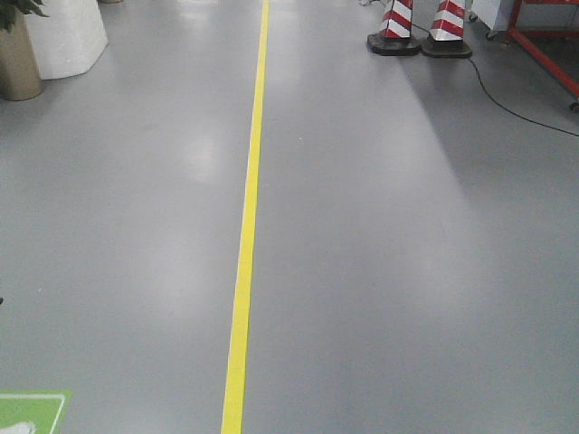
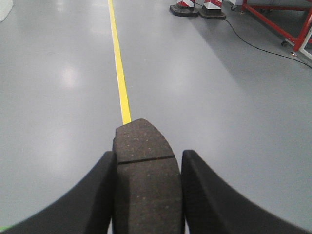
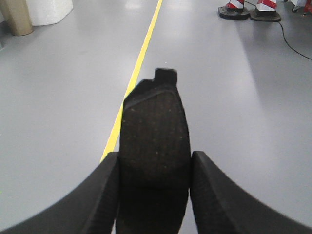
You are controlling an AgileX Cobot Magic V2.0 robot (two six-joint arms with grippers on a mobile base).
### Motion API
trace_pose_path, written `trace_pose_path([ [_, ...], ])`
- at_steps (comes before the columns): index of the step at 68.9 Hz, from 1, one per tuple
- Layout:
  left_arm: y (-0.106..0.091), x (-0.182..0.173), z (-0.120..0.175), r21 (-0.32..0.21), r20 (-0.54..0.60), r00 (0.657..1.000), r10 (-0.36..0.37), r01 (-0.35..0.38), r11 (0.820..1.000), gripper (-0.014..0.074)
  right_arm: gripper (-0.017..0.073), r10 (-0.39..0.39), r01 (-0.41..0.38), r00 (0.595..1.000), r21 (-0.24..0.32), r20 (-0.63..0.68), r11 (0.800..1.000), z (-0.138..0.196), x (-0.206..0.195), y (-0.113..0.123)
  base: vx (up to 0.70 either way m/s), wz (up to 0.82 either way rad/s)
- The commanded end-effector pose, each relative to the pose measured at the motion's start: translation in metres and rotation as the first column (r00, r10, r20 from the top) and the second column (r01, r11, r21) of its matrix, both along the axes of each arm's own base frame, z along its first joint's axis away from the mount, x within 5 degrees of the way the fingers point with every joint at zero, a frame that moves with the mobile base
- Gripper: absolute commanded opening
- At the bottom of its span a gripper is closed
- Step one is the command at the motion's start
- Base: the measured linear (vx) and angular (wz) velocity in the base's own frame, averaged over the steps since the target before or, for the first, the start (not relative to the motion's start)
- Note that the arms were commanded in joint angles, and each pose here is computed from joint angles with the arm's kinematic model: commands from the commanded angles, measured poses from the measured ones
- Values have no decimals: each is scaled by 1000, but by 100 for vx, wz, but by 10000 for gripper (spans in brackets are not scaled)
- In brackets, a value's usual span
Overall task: Move and align brake pads A on conveyor
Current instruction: 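Drive forward along the yellow floor line carrying both brake pads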
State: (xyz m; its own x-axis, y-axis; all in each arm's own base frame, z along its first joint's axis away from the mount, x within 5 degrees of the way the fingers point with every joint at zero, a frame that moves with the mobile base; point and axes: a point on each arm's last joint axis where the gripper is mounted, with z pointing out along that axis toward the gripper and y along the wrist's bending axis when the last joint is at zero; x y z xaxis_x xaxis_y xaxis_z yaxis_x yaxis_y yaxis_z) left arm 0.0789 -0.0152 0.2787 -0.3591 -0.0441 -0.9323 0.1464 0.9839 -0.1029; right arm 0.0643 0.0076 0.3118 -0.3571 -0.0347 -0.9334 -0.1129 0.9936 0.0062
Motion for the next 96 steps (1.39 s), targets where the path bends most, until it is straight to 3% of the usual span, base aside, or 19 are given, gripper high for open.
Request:
trace_pose_path([
  [1,0,2,18,-38,118,993,13,-9,999,-6,-7,-8,7,993,6,116,1000,17,2,0,48,-10],
  [96,0,2,18,-38,119,993,14,-9,999,-6,-7,-8,7,993,6,115,1000,17,2,0,59,1],
])
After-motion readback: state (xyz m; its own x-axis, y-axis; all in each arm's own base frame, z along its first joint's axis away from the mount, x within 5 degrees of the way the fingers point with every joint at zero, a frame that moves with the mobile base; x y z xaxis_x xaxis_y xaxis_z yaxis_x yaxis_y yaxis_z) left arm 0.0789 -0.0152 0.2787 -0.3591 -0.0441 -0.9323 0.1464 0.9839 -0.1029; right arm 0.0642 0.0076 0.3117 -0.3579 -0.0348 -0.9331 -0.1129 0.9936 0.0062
